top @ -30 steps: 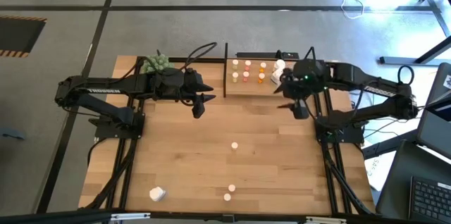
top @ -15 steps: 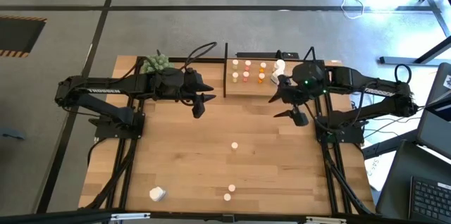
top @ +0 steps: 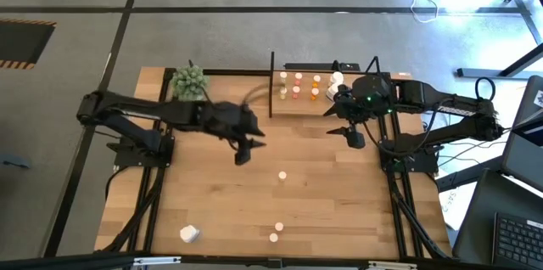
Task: Pick and place medicine bottles onto shelf by color
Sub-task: Put the yellow pill bottle on the shelf aligned with the other yellow pill bottles
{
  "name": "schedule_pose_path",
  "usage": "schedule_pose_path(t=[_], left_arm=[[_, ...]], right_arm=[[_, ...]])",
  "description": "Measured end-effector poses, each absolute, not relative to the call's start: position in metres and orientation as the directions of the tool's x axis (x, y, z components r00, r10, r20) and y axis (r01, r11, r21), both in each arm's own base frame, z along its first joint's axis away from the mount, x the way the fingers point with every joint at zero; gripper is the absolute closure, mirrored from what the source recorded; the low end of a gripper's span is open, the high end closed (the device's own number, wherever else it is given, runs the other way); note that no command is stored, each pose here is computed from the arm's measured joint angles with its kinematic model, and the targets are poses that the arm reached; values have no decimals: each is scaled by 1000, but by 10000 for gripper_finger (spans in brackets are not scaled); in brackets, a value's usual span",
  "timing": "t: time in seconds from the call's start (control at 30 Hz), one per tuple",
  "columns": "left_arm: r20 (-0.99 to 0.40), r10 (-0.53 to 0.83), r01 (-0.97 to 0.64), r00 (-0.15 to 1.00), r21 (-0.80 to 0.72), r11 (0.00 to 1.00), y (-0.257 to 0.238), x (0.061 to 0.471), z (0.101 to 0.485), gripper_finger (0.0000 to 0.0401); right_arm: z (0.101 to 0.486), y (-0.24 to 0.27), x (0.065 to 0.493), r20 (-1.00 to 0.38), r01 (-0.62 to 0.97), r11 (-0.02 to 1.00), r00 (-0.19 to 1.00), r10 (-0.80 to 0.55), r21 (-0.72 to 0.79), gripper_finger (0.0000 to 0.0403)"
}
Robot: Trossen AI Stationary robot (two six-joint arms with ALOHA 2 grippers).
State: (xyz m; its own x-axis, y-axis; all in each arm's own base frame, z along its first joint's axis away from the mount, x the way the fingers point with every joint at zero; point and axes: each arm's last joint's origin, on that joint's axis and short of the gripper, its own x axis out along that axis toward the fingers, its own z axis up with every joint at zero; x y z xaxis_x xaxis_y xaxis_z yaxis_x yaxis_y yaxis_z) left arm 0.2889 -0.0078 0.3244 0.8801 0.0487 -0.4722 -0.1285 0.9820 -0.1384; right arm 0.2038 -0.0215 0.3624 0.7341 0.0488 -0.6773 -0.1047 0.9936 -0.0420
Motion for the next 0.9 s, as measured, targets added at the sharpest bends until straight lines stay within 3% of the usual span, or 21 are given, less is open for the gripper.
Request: schedule_pose_path(t=[0.27,0.53,0.9], left_arm=[[-628,-19,-67,778,-112,991,-39,328,266,260],[-650,-103,73,753,-73,995,-64,363,211,260],[-634,-98,69,767,-71,995,-67,376,192,260]], right_arm=[[362,-22,204,-680,-110,993,732,48,-48,130],[362,-22,203,-680,-120,991,731,48,-58,130],[362,-22,203,-683,-122,991,729,49,-59,130]])
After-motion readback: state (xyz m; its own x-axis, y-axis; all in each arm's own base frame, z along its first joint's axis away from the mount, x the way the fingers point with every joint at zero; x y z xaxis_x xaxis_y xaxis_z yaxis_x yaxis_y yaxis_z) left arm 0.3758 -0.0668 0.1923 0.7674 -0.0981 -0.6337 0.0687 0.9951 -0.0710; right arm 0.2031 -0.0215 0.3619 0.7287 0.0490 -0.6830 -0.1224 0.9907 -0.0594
